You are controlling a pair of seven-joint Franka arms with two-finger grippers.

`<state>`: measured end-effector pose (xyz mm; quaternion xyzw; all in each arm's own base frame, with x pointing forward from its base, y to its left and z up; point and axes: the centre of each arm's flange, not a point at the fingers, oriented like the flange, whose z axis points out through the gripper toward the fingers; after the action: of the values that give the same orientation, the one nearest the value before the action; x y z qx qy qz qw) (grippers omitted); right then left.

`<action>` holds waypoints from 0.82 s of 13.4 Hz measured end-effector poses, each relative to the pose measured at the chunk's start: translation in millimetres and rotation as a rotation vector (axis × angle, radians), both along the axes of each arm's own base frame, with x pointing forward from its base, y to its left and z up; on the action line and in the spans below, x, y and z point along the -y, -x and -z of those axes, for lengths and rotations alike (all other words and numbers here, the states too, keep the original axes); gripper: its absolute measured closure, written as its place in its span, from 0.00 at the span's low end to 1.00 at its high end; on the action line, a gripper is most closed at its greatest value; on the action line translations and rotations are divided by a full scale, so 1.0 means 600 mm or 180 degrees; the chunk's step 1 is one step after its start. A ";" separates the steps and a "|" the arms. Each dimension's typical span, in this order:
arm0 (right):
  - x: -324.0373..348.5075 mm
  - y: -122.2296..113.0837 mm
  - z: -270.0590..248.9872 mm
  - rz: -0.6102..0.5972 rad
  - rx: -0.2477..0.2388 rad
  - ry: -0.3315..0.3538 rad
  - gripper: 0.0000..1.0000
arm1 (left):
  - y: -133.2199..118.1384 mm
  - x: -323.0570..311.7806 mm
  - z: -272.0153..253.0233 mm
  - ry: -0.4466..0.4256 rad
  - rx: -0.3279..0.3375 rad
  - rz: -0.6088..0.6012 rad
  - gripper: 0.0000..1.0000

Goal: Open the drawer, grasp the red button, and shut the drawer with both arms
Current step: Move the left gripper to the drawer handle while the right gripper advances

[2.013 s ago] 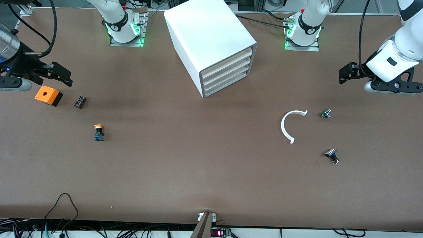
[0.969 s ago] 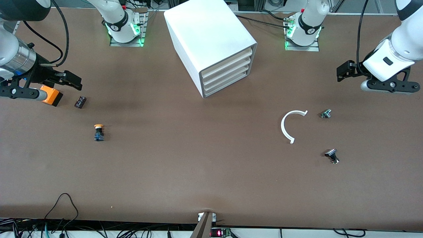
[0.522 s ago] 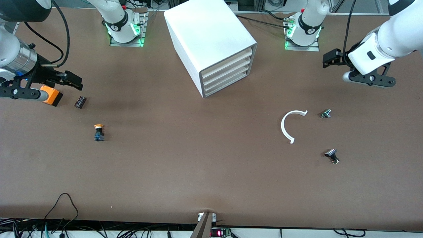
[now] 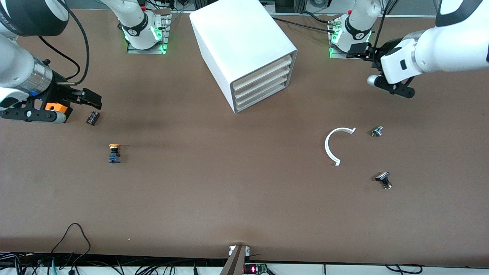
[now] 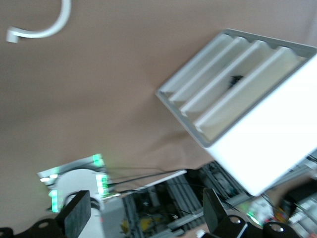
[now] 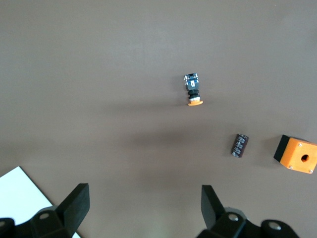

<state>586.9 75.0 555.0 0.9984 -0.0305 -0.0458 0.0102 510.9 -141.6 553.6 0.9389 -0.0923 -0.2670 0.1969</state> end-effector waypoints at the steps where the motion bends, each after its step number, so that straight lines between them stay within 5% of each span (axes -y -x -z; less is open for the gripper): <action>1: -0.004 -0.004 0.008 -0.0013 -0.0013 -0.0001 0.00 | -0.006 0.011 0.015 0.0163 -0.0119 -0.0018 0.00; 5: -0.016 -0.019 0.037 -0.0045 -0.0028 -0.0009 0.00 | -0.041 0.048 0.110 0.0769 -0.0616 -0.0016 0.00; 11: -0.080 -0.042 0.103 -0.0026 -0.0071 -0.0060 0.00 | -0.081 0.063 0.249 0.1759 -0.0626 0.0425 0.00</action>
<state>611.9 122.8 493.4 0.9980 -0.0259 -0.0571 0.0013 559.4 -179.3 404.0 0.8112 -0.2035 -0.3337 0.4350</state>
